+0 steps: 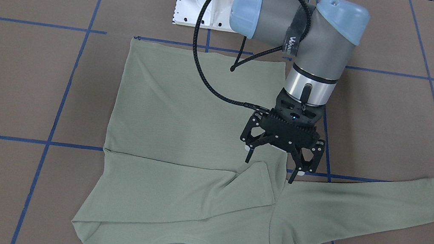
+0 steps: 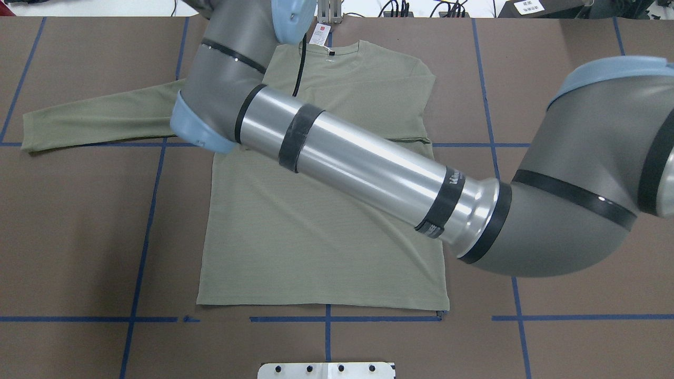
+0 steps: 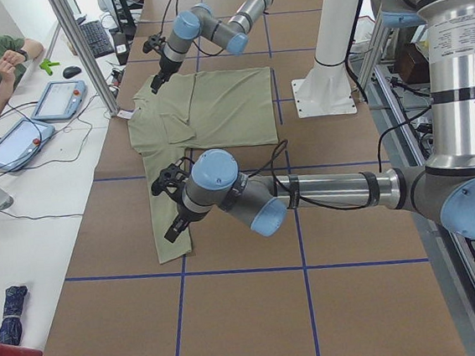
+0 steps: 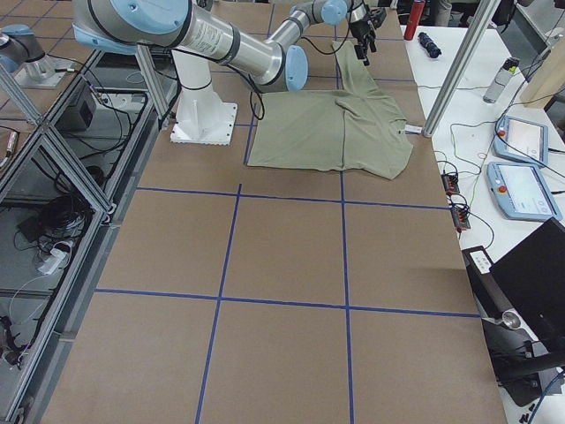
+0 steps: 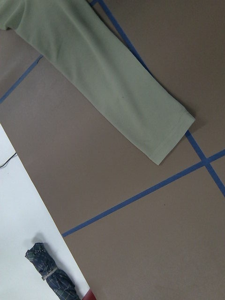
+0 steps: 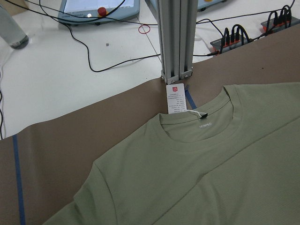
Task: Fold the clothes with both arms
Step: 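Lift the sleeve with the right gripper and fold it across the shirt body, then lower the left gripper to the cuff of the other sleeve and grasp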
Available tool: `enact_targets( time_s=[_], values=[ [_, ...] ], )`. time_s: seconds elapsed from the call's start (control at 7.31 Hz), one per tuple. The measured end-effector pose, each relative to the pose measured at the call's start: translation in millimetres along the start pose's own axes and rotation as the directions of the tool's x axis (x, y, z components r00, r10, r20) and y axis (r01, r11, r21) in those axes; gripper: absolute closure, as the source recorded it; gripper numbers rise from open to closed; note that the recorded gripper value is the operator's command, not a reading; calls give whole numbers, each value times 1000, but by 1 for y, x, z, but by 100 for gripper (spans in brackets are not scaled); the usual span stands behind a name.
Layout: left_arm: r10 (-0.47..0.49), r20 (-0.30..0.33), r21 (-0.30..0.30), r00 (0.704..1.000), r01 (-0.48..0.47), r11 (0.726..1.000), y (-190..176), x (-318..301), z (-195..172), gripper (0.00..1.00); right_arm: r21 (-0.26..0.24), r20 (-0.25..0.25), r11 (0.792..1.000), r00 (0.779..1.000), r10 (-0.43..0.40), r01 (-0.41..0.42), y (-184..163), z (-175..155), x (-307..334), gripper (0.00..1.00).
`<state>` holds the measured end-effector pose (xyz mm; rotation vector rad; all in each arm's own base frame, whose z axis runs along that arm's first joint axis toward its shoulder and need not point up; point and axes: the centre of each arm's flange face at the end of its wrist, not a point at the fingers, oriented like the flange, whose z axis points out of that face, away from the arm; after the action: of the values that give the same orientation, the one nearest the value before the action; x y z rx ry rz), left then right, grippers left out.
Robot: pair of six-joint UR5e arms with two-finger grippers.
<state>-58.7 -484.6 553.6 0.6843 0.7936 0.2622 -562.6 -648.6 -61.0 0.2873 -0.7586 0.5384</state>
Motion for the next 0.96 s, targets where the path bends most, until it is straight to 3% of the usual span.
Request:
enact_targets(
  time_s=[0.14, 0.41, 0.68, 0.96],
  values=[
    [12, -7, 49, 1000, -11, 999, -2, 8, -3, 0, -65, 6, 996, 998, -62, 62, -46, -10, 32, 0],
    [14, -49, 77, 999, -11, 997, -18, 38, 16, 0, -161, 59, 964, 977, -203, 210, -141, -13, 149, 0],
    [27, 5, 44, 1000, -27, 999, -17, 63, 61, 0, -198, 100, 891, 912, -397, 409, -226, -10, 305, 0],
    [47, 31, -14, 998, -46, 999, -1, 76, 105, 0, -217, 148, 793, 822, -550, 569, -295, -9, 480, 0]
  ],
)
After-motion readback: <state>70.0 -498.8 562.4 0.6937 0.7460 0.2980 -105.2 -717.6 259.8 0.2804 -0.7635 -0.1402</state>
